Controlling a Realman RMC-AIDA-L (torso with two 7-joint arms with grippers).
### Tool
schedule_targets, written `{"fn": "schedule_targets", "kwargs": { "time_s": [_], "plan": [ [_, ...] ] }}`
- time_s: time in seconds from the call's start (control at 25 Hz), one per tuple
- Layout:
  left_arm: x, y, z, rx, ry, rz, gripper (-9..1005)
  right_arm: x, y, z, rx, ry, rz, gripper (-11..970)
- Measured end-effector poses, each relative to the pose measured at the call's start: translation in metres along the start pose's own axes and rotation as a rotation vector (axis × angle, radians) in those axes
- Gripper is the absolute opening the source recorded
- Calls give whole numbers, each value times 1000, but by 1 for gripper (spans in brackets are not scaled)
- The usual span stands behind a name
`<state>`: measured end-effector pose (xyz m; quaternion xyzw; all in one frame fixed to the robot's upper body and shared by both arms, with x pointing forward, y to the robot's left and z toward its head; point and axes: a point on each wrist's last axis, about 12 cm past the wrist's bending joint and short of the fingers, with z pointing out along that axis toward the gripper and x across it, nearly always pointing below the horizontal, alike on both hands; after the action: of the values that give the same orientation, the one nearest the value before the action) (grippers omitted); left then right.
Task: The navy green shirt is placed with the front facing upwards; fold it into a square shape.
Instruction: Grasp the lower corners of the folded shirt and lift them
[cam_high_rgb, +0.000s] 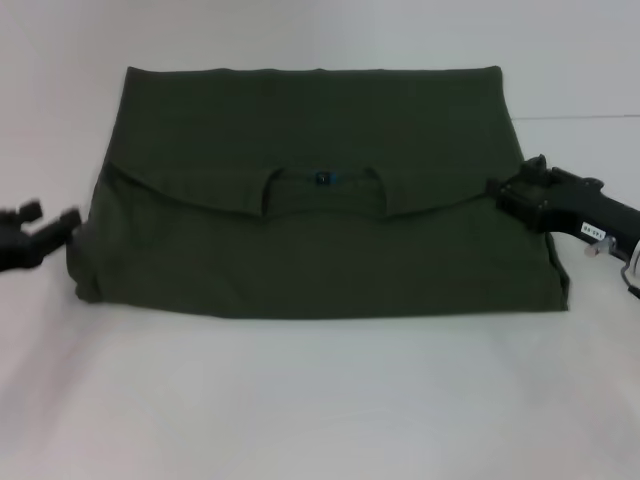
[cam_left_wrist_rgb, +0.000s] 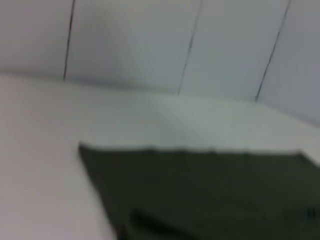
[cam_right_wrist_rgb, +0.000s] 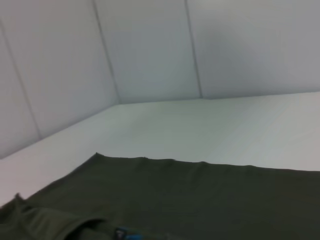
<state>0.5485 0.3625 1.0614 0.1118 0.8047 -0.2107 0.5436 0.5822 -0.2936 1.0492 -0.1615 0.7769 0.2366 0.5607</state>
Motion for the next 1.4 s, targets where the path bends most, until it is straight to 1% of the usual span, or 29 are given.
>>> {"fn": "schedule_targets", "kwargs": {
  "time_s": [0.12, 0.28, 0.52, 0.8, 1.0, 1.16, 1.4],
  "plan": [
    [6, 2, -8, 24, 100, 13, 618, 0, 3, -1, -25, -8, 0, 607],
    [11, -5, -6, 101, 232, 52, 616, 0, 7, 0, -53, -7, -5, 607],
    [11, -8, -2, 122, 262, 75, 613, 0, 10, 1, -73, -12, -2, 606],
    [10, -5, 8, 72, 271, 93, 609, 1, 12, -1, -89, -18, 0, 604],
    [11, -10, 14, 85, 296, 119, 606, 1, 13, -1, -98, -21, 2, 598],
    [11, -9, 15, 76, 296, 134, 604, 0, 14, -1, -107, -26, 3, 593],
    [11, -7, 12, 67, 289, 163, 416, 1, 14, -2, -105, -25, 4, 594]
  ]
}}
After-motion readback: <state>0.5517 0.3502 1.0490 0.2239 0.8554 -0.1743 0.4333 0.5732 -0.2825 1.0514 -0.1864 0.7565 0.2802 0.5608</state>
